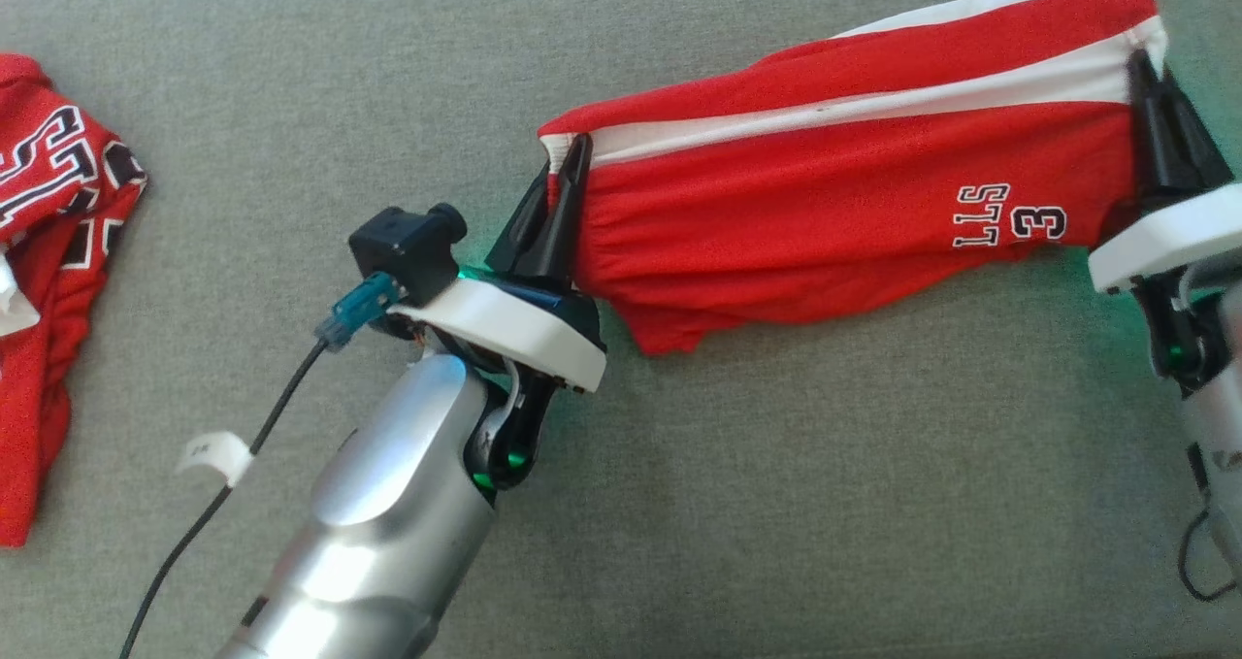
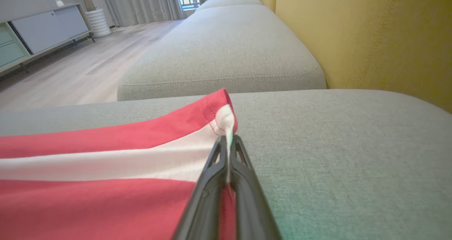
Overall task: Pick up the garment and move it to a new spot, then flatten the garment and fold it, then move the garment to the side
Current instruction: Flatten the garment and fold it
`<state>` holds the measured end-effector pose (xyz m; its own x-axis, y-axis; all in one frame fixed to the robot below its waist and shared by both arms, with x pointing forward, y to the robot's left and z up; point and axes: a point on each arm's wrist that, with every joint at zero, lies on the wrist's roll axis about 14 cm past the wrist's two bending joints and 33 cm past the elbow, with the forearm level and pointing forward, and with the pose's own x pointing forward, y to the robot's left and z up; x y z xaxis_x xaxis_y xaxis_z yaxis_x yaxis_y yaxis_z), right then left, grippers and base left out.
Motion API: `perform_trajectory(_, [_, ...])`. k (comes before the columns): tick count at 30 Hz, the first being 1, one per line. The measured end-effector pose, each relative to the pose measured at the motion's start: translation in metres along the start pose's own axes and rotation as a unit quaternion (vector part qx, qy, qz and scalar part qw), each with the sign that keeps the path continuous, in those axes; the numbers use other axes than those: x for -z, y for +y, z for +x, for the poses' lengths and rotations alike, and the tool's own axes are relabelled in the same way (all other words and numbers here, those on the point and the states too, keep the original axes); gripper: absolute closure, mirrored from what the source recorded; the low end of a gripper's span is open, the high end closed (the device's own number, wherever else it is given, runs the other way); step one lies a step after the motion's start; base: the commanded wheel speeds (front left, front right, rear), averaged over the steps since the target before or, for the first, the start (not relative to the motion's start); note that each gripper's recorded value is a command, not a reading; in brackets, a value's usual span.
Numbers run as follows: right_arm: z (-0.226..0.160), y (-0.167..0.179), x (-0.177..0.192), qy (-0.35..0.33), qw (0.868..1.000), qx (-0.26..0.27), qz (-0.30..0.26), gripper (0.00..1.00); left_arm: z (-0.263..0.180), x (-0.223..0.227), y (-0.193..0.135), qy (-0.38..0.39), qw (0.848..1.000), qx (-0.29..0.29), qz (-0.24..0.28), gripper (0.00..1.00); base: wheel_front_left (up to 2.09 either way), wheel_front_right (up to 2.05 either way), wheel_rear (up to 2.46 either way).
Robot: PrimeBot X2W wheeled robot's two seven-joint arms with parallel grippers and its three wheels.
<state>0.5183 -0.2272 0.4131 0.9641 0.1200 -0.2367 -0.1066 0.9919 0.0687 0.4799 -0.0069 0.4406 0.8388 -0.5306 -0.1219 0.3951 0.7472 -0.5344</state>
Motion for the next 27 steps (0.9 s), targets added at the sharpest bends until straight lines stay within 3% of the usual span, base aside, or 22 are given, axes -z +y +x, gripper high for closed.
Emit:
perform_trajectory(3, [0.007,0.004,0.01,0.017,1.0,-0.006,-0.002,0.98,0.001,0.007,0.005,0.009,1.0,-0.005,0.007,1.0,0.0,0.0,0.0])
perform_trajectory(4, [0.008,0.004,0.013,0.024,1.0,-0.007,-0.002,0.87,0.001,0.009,0.007,0.011,1.0,-0.008,0.007,1.0,0.0,0.0,0.0])
perform_trajectory(5, [0.009,0.005,0.016,0.029,1.0,-0.008,-0.001,0.59,0.0,0.012,0.009,0.015,1.0,-0.012,0.003,1.0,0.0,0.0,0.0])
perform_trajectory(6, [0.01,0.005,0.018,0.031,0.999,-0.008,0.001,0.38,-0.001,0.015,0.011,0.018,1.0,-0.015,0.002,0.87,0.0,0.0,0.0])
perform_trajectory(7, [0.011,0.006,0.02,0.034,0.999,-0.008,0.003,0.0,-0.001,0.017,0.011,0.02,1.0,-0.015,0.002,0.56,0.0,0.0,0.0])
perform_trajectory(9, [0.012,0.005,0.021,0.035,0.999,-0.006,0.007,0.0,-0.001,0.018,0.012,0.021,1.0,-0.015,0.002,0.01,0.0,0.0,0.0])
perform_trajectory(14, [0.01,0.005,0.011,0.023,1.0,-0.002,0.019,0.0,-0.005,0.017,0.011,0.018,1.0,-0.02,0.013,0.0,0.0,0.0,0.0])
perform_trajectory(18, [-0.001,0.007,-0.007,-0.005,0.999,-0.003,0.038,0.0,-0.01,0.003,0.005,-0.005,0.998,-0.028,0.059,0.0,0.0,0.0,0.0])
perform_trajectory(22, [-0.043,0.01,0.004,-0.001,0.998,-0.001,0.06,0.0,-0.035,-0.029,-0.007,-0.068,0.99,-0.054,0.108,0.0,0.0,0.0,0.0])
perform_trajectory(27, [-0.087,0.019,0.019,0.009,0.996,0.003,0.084,0.0,-0.084,-0.033,-0.016,-0.103,0.98,-0.089,0.146,0.0,0.0,0.0,0.0])
